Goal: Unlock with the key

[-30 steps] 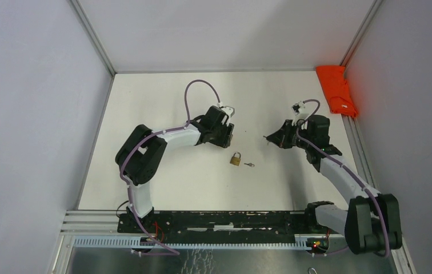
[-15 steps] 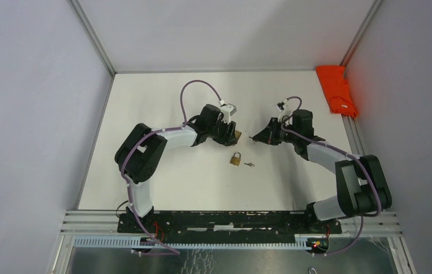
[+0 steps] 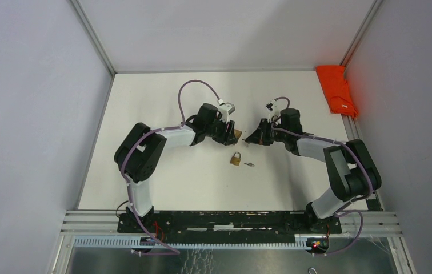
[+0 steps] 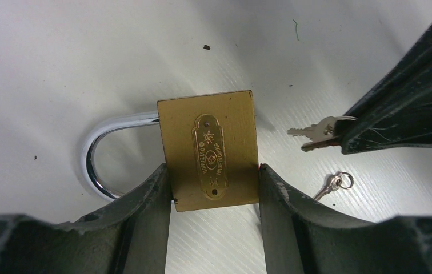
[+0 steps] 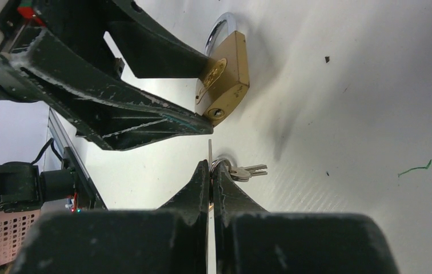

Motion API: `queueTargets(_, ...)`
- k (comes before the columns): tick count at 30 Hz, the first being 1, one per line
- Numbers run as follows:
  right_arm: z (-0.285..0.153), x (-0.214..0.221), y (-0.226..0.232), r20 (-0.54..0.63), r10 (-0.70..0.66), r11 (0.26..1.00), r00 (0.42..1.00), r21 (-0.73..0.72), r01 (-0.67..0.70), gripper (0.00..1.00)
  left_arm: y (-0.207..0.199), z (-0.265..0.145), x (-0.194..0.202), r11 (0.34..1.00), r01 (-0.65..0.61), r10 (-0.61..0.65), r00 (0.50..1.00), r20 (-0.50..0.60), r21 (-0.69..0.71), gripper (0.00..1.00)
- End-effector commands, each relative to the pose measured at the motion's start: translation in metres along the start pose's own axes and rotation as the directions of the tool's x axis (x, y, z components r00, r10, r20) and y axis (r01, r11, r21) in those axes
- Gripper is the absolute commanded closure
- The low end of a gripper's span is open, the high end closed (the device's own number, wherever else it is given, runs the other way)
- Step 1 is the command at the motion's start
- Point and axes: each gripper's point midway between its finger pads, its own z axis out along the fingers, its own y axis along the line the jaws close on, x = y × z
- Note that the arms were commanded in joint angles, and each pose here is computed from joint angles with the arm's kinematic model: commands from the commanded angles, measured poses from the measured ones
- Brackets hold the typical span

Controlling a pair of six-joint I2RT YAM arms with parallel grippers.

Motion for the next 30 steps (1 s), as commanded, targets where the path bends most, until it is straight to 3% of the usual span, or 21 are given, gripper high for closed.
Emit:
queueTargets(1, 0.007, -0.027, 0.007, 0.075, -0.047, 0.999, 0.996, -0.014, 0.048, 1.0, -0.017, -0.002, -0.031, 0.996, -0.006, -0.002, 0.995, 0.102, 0.084, 0.98)
queueTargets(30, 0.029, -0.024, 0.007, 0.072, 0.028, 1.0, 0.997, -0.014, -0.027, 1.0, -0.025, 0.0, -0.035, 0.99, 0.051, -0.069, 0.989, 0.134, 0.128, 0.98)
